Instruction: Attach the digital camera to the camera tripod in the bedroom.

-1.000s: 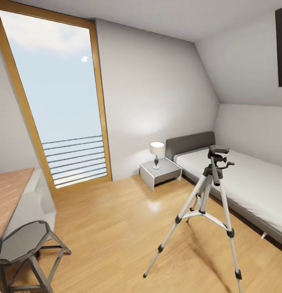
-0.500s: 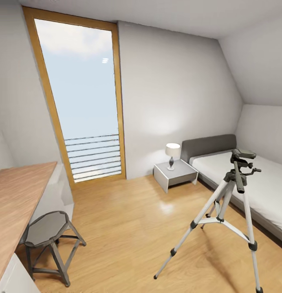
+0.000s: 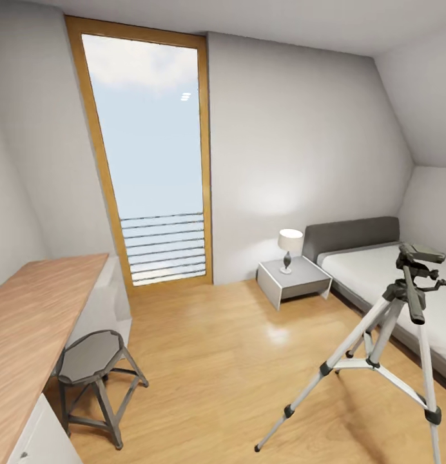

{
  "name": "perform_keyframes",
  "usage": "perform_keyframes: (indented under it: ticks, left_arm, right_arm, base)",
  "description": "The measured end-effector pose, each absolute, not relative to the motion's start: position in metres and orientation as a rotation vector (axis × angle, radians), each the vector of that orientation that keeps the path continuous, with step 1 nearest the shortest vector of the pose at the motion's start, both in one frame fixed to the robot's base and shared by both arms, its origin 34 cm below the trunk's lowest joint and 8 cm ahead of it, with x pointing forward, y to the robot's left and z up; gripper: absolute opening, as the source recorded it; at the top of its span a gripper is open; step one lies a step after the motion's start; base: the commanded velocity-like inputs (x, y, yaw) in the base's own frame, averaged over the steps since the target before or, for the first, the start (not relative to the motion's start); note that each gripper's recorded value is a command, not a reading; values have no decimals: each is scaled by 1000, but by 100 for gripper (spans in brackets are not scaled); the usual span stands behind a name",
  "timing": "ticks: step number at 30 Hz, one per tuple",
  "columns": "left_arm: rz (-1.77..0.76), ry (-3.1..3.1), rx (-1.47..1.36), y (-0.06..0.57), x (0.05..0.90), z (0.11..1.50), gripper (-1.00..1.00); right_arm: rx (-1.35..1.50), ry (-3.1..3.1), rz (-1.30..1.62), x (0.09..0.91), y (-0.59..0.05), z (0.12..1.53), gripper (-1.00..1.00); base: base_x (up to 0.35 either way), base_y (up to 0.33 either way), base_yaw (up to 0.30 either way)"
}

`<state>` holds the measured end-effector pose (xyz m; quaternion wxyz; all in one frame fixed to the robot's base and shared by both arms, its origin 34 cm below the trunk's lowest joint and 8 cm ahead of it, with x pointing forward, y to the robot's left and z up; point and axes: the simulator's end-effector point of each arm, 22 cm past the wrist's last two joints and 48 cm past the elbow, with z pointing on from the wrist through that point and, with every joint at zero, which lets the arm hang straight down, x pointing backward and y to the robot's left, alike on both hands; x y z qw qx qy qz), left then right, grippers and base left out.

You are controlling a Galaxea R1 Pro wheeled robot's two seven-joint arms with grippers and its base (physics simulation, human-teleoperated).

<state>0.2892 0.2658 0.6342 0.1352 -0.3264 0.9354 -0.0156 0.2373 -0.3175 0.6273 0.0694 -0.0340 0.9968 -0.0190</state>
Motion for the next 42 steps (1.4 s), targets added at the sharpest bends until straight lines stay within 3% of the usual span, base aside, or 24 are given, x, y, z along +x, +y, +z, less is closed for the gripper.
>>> perform_keyframes:
  ticks: [30,42]
  left_arm:
    - [-61,2732,-937,262,287,633,-100]
    - [-61,2733,-937,262,287,633,-100]
  right_arm:
    - [-99,3001,-56,237,-317,627,100]
    - [-99,3003,-54,237,-317,627,100]
  base:
    - [318,3,1]
    - [276,190,0]
